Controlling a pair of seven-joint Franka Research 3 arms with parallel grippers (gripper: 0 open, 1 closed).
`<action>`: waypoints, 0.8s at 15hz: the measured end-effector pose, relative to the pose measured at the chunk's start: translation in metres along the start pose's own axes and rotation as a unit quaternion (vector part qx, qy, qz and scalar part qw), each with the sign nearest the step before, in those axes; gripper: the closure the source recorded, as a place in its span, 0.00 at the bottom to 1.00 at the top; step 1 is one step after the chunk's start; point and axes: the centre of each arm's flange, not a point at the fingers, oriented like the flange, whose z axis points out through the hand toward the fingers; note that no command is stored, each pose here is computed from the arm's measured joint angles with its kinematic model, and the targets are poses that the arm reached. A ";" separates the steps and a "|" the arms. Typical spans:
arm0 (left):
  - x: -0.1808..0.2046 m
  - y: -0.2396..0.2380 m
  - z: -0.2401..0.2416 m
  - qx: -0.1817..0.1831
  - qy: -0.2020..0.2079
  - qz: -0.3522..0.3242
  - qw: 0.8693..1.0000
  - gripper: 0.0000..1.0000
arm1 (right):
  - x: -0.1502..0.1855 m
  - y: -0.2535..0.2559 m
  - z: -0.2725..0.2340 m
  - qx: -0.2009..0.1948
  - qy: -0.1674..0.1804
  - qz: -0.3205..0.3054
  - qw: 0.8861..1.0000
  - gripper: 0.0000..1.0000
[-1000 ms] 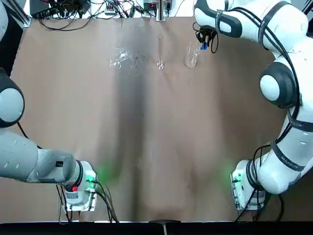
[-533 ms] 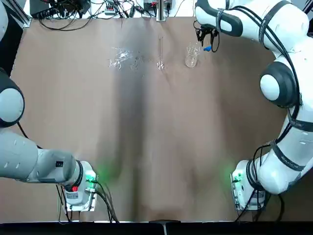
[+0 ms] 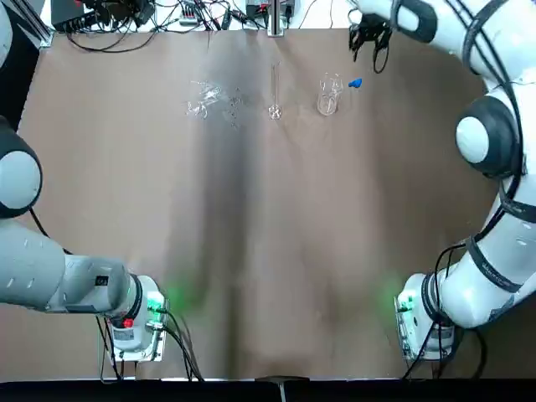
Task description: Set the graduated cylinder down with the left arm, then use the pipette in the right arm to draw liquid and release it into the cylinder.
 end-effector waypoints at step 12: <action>0.000 0.003 0.000 0.000 0.000 0.003 1.000 0.01 | -0.036 0.197 -0.120 0.054 -0.030 -0.040 0.997 0.09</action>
